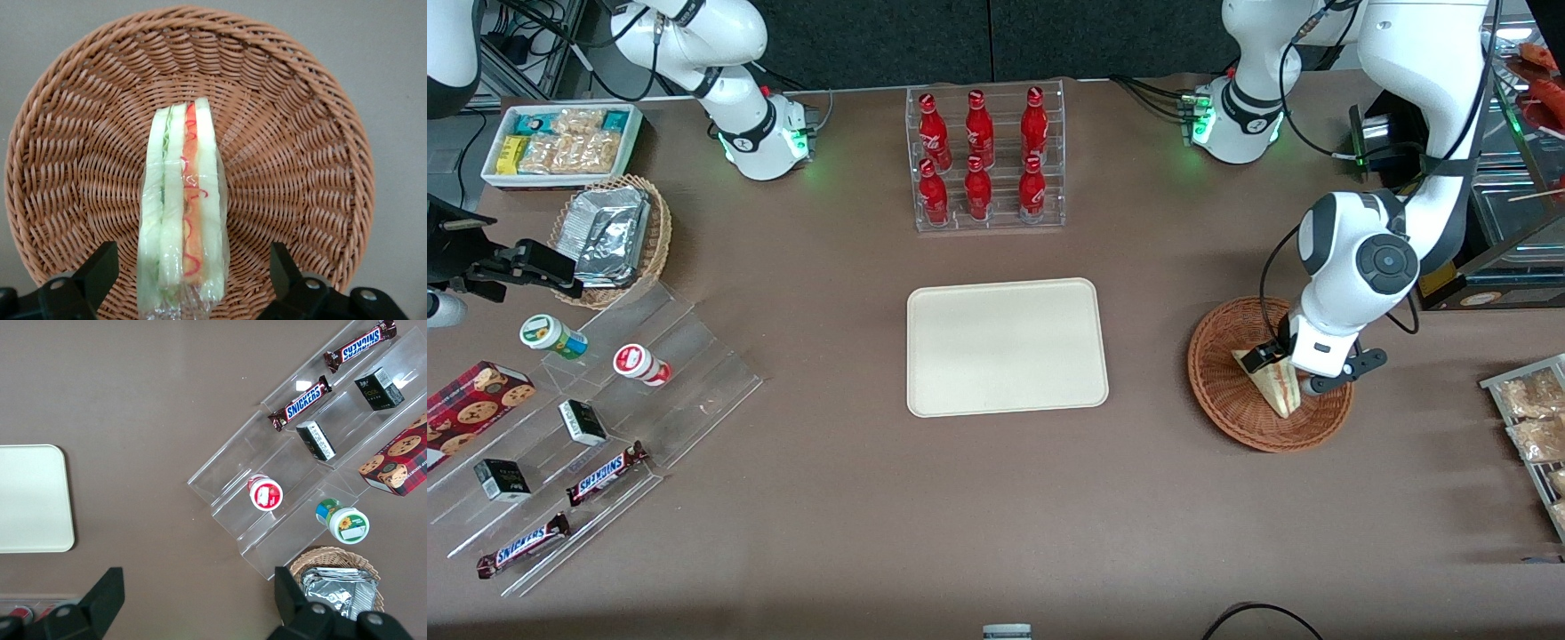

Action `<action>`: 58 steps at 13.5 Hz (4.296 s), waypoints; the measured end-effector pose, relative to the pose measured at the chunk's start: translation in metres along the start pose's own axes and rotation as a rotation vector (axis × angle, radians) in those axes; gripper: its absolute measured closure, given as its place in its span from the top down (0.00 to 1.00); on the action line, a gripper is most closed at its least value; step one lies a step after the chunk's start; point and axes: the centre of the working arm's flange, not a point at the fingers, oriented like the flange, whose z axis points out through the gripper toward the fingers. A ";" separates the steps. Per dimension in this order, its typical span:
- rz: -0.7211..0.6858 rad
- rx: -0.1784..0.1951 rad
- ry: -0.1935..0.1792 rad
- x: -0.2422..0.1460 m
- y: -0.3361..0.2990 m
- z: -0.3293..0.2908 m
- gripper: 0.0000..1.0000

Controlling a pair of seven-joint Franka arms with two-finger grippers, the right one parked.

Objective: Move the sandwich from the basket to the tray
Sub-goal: 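Lower the open left gripper around the wrapped sandwich and close it, then lift the sandwich and carry it over the cream tray, then lower the sandwich onto the tray and open the left gripper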

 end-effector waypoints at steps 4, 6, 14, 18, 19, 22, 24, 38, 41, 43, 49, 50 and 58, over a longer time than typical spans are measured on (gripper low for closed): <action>-0.002 0.011 -0.017 -0.001 -0.002 0.011 0.94; -0.002 0.013 -0.020 -0.001 -0.002 0.013 0.71; 0.003 -0.001 0.004 0.002 -0.001 0.000 0.24; 0.046 0.008 -0.010 0.004 0.021 -0.066 0.15; 0.070 0.014 -0.019 0.000 0.035 -0.086 0.15; 0.133 0.036 -0.043 -0.022 0.089 -0.139 0.15; 0.177 0.031 -0.031 -0.049 0.132 -0.151 0.15; 0.373 -0.002 0.004 -0.189 0.347 -0.083 0.15; 0.434 -0.018 0.015 -0.209 0.364 -0.055 0.15; 0.456 -0.014 0.012 -0.217 0.370 -0.033 0.15; 0.455 -0.018 -0.040 -0.234 0.381 -0.006 0.15; 0.451 -0.024 -0.047 -0.236 0.383 -0.006 0.15; 0.436 -0.020 -0.080 -0.250 0.388 0.009 0.15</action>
